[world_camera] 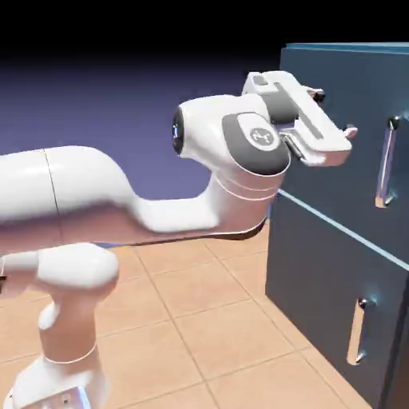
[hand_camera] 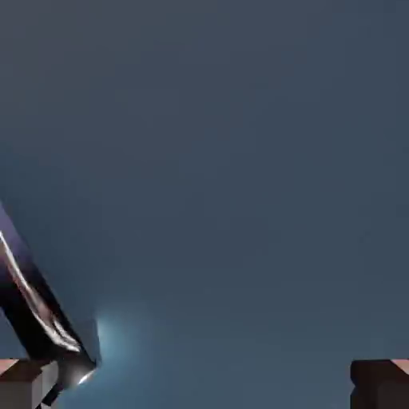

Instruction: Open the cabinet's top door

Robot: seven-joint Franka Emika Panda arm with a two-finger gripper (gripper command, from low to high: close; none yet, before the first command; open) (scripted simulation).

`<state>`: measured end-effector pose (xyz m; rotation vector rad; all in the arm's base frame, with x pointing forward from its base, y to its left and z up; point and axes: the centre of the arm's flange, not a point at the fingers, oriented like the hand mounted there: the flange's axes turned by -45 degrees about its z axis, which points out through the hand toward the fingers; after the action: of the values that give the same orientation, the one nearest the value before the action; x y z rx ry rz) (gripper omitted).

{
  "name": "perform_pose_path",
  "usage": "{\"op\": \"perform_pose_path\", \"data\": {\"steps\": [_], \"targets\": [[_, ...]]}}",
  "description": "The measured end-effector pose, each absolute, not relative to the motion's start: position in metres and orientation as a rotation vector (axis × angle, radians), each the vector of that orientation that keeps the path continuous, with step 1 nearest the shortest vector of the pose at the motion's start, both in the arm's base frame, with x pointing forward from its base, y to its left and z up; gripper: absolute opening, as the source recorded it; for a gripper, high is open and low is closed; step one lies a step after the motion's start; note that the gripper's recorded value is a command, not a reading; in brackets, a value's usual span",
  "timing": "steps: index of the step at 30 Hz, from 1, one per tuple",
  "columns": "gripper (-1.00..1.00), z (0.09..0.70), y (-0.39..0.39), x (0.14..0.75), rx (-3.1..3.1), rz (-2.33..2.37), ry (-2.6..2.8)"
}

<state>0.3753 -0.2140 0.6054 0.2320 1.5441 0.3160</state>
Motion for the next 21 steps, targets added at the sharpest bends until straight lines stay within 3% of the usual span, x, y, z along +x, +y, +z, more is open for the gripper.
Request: {"op": "perform_pose_path", "data": {"steps": [6, 12, 13, 21], "targets": [[0.00, 0.550, -0.251, 0.398, -0.021, 0.048, 1.569], [0.00, 0.546, -0.251, 0.441, -0.034, 0.035, 1.570], [-1.00, 0.546, -0.250, 0.449, -0.034, 0.034, 1.571], [-1.00, 0.546, -0.231, 0.400, 0.064, -0.064, 1.570]]}}
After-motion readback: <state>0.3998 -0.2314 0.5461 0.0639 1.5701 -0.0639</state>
